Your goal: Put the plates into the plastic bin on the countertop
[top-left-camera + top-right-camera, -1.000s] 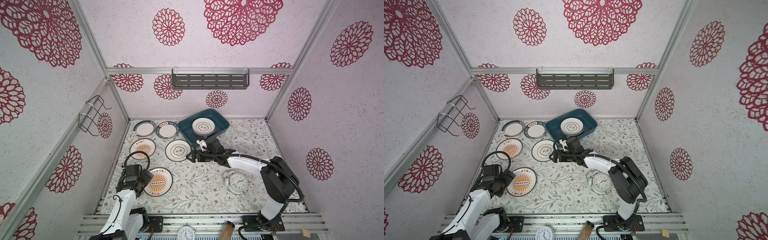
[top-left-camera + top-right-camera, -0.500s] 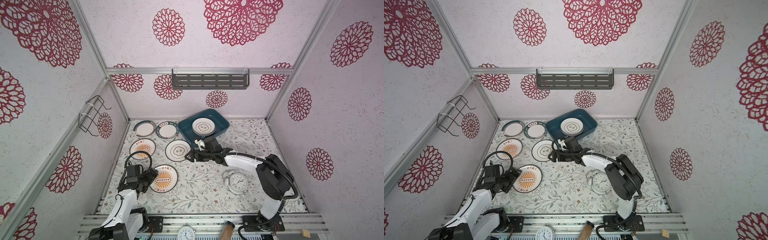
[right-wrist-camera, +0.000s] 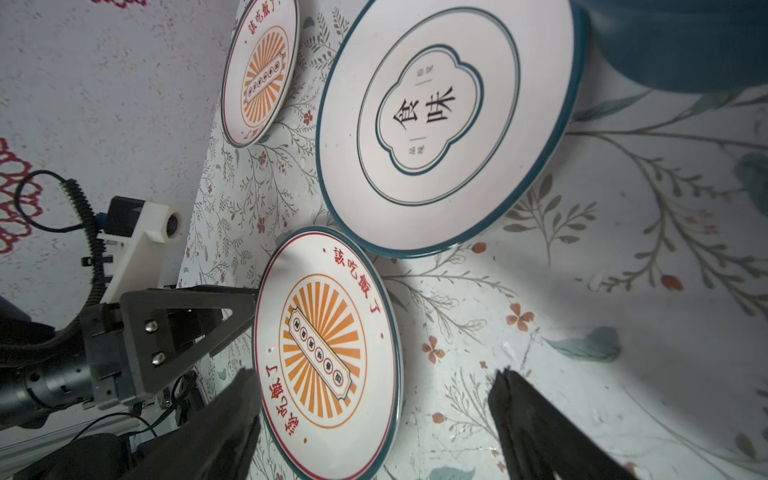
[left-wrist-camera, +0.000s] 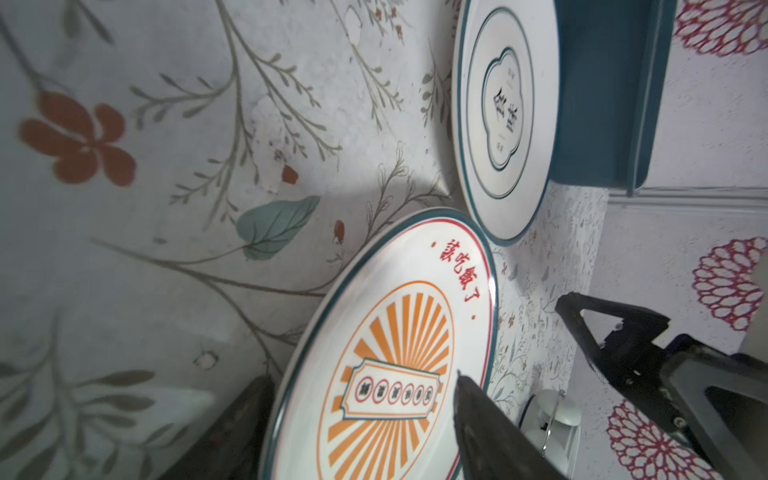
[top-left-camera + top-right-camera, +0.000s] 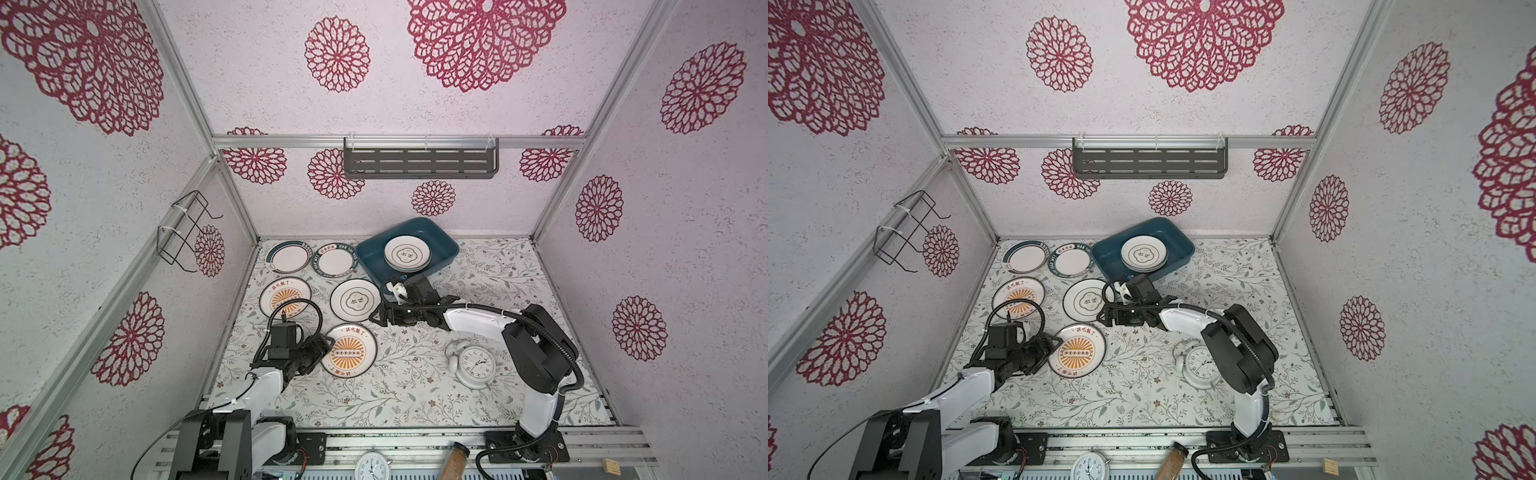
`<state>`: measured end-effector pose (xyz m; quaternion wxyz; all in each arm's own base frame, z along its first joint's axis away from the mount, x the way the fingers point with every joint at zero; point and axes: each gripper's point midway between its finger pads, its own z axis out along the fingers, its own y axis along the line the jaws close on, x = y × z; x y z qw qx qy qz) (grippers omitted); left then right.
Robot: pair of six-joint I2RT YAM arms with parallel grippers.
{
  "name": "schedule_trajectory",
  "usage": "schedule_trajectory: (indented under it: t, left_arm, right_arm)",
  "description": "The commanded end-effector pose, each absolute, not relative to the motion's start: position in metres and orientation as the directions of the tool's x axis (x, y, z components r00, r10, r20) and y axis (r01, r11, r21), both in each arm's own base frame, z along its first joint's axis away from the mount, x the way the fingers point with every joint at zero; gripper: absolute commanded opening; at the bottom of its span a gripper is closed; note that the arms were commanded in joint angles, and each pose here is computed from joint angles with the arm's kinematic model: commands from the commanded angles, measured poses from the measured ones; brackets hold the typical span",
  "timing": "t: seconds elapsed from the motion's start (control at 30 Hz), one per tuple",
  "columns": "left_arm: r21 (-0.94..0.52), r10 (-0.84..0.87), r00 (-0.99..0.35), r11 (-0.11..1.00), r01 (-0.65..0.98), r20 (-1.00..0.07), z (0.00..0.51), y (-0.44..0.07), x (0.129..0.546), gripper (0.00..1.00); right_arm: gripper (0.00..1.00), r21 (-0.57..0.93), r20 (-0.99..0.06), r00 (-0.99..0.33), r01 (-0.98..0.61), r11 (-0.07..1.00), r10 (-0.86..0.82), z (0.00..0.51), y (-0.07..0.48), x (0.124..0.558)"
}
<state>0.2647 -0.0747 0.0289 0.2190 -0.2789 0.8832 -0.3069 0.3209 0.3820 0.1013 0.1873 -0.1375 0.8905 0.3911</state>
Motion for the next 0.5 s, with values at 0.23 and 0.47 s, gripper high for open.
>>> schedule_trajectory:
  t: [0.23,0.47]
  left_arm:
    - [-0.614,-0.613,-0.774,0.674,-0.410,-0.157,0.005,-0.076,0.247,0.55]
    - [-0.604,-0.581,-0.803,0.691,-0.397,-0.136,0.001,-0.090,0.241,0.52]
  right_arm:
    - [0.90,0.632,-0.442,-0.888,-0.410,0.658,-0.128,0.101,0.384,0.321]
    - [0.89,0.623,-0.417,-0.897,-0.400,0.672,-0.147,0.089,0.379,0.315]
